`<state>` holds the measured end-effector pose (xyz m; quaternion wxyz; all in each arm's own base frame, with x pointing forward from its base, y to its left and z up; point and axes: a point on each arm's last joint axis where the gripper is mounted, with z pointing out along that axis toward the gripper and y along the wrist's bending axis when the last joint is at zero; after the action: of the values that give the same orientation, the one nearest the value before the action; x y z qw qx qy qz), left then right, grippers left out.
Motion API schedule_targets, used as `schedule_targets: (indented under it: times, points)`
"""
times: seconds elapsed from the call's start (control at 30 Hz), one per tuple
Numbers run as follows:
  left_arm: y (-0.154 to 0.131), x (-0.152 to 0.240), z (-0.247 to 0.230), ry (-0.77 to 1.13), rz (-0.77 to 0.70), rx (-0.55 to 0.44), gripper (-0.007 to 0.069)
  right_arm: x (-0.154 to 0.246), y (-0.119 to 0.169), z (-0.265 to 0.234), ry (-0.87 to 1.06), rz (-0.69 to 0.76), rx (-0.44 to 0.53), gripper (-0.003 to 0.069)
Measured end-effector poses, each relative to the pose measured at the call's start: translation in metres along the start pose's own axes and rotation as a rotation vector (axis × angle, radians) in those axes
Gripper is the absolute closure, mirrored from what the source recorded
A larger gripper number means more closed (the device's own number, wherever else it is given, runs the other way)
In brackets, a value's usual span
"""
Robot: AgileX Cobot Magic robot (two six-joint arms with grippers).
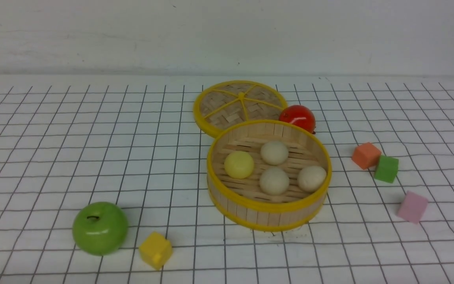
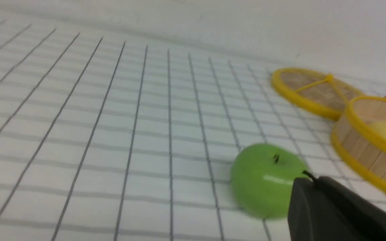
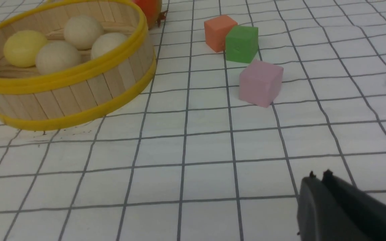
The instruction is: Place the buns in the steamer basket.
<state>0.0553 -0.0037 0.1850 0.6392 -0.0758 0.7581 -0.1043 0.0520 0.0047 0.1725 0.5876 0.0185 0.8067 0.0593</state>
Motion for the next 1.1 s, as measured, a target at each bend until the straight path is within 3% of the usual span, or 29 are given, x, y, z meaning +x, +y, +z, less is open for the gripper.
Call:
schedule_targets:
  times: [0.13, 1.1]
  points:
    - [0.004, 0.0155, -0.0003, 0.145, -0.022, -0.047, 0.0638, 0.0, 0.0, 0.0, 0.0, 0.0, 0.0, 0.0637]
    - [0.0039, 0.0158, -0.0003, 0.147, -0.032, -0.046, 0.0638, 0.0, 0.0, 0.0, 0.0, 0.002, 0.0, 0.0617]
